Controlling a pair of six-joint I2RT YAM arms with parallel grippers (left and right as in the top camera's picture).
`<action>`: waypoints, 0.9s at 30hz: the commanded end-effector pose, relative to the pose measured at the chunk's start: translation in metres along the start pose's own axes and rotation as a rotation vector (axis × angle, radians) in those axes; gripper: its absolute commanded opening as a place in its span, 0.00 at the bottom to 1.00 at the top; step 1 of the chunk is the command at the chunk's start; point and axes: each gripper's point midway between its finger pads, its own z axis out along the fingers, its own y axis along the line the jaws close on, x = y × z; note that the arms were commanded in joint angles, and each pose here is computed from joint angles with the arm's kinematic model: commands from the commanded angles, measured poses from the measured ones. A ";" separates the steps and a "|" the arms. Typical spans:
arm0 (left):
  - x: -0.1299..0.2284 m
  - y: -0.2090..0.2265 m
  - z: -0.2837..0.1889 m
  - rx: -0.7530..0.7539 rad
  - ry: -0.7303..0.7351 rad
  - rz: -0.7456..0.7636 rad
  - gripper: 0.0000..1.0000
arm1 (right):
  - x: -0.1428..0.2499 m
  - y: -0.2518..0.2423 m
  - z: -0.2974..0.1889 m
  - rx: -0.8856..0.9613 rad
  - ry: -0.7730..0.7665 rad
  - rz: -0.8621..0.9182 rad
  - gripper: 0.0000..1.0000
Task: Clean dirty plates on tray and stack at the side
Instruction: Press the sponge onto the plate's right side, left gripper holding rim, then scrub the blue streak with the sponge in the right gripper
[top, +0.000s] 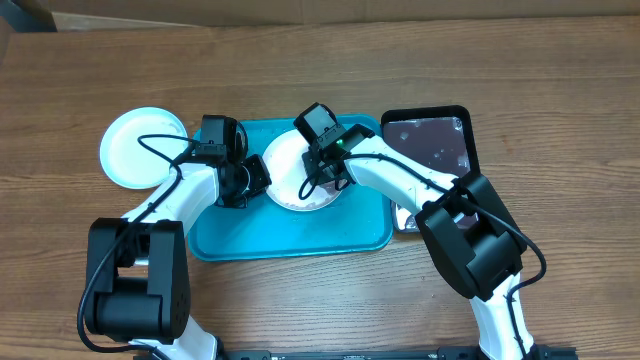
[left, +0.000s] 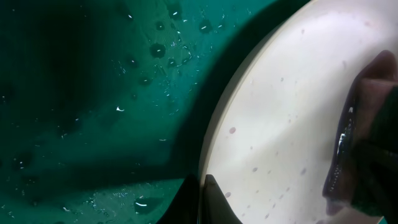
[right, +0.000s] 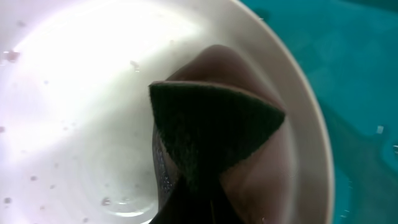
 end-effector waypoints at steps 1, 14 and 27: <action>-0.002 -0.003 0.001 0.016 0.004 0.026 0.04 | 0.040 0.033 0.030 -0.162 0.155 0.004 0.04; -0.002 -0.003 0.001 0.015 0.006 0.027 0.04 | 0.016 0.070 0.002 -0.430 0.129 -0.062 0.04; -0.002 -0.003 0.001 0.016 0.006 0.033 0.04 | -0.059 0.026 -0.082 -0.541 -0.024 0.020 0.04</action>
